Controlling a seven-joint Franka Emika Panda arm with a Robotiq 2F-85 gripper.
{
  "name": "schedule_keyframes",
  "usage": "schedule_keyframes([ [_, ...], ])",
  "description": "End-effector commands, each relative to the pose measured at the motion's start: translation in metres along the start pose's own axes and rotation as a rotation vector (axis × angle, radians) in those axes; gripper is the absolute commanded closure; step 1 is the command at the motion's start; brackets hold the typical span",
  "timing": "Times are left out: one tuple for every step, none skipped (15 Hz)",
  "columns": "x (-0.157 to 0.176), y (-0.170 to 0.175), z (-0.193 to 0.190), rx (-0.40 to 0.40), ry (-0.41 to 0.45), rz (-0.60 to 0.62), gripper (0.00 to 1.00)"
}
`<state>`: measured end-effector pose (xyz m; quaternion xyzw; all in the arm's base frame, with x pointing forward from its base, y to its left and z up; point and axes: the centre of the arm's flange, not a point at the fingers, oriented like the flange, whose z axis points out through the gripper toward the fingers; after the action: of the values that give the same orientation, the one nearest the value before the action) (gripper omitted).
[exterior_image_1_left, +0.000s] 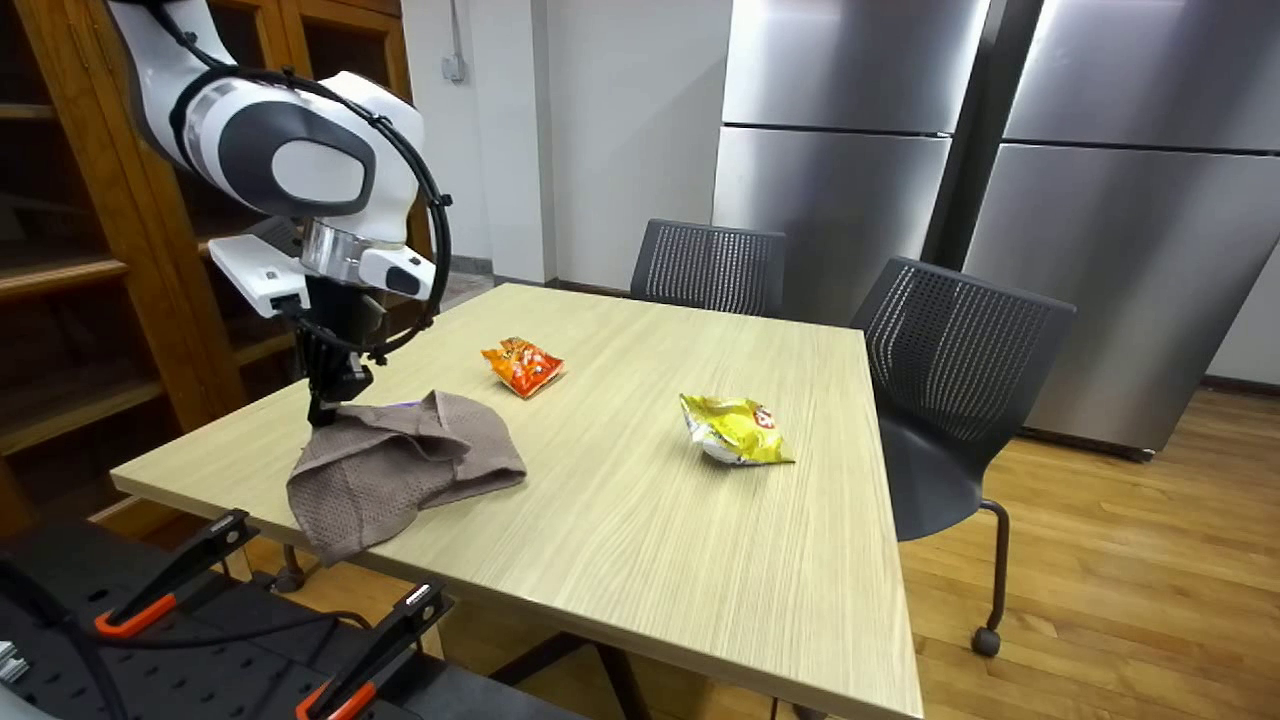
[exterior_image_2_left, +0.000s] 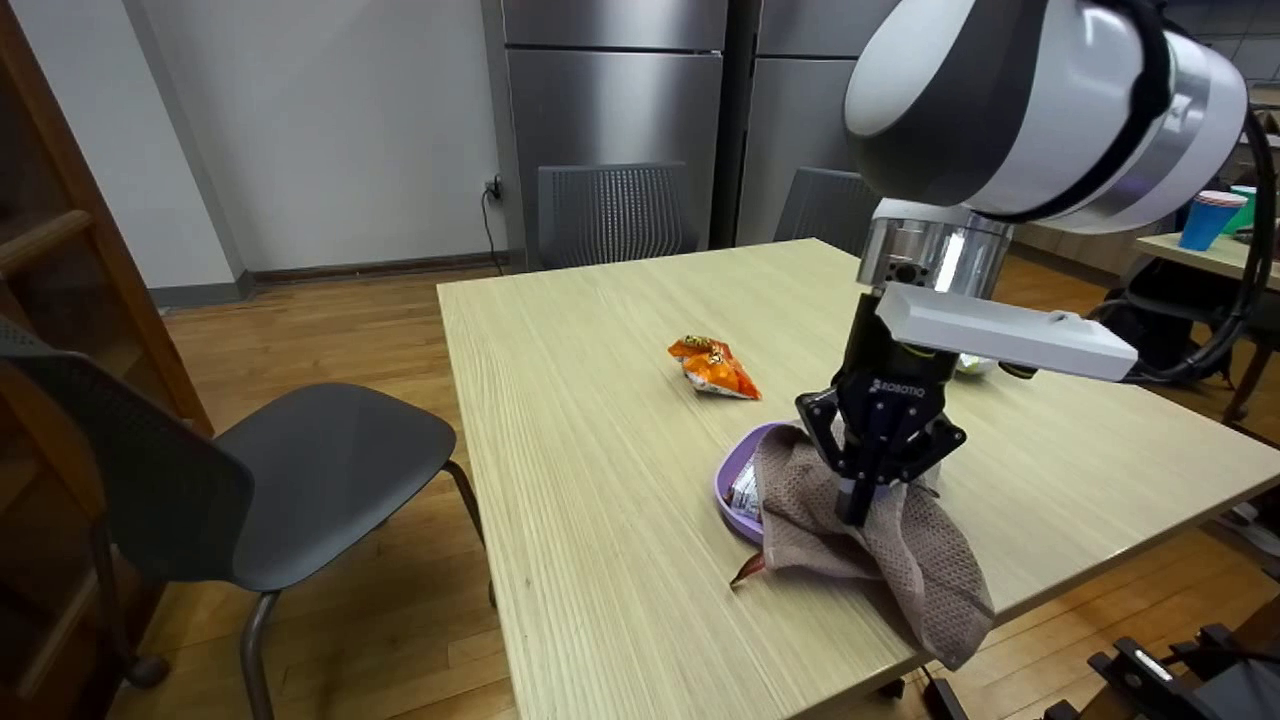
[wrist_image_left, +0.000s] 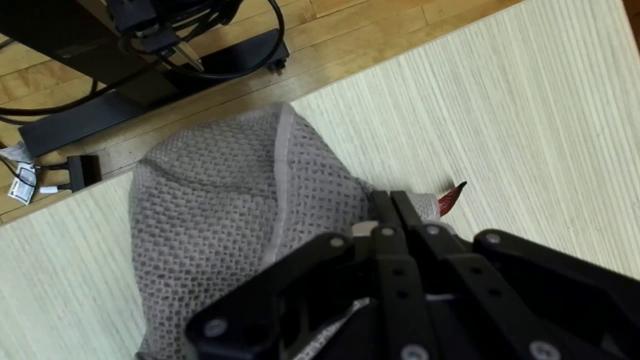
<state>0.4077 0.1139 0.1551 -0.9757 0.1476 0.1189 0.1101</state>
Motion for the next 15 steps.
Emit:
schedule_keyframes([
  [-0.002,0.003,-0.017,0.071,0.049,0.028,0.99],
  [0.000,0.003,-0.020,0.087,0.060,0.042,0.99],
  [0.002,0.005,-0.024,0.106,0.073,0.057,0.99],
  [0.004,0.007,-0.027,0.126,0.085,0.073,0.99],
  [0.006,0.008,-0.030,0.143,0.096,0.086,0.99],
  [0.009,0.009,-0.033,0.162,0.106,0.098,0.99],
  [0.011,0.009,-0.036,0.180,0.113,0.108,0.99],
  [0.013,0.008,-0.038,0.193,0.119,0.112,0.99],
  [0.015,0.007,-0.040,0.204,0.124,0.115,0.99],
  [0.016,0.006,-0.042,0.216,0.129,0.117,0.99],
  [0.017,0.005,-0.044,0.228,0.135,0.119,0.99],
  [0.018,0.004,-0.046,0.242,0.139,0.122,0.99],
  [0.020,0.002,-0.047,0.251,0.142,0.124,0.99],
  [0.021,0.001,-0.048,0.264,0.143,0.125,0.99],
  [0.022,-0.001,-0.049,0.275,0.146,0.126,0.99],
])
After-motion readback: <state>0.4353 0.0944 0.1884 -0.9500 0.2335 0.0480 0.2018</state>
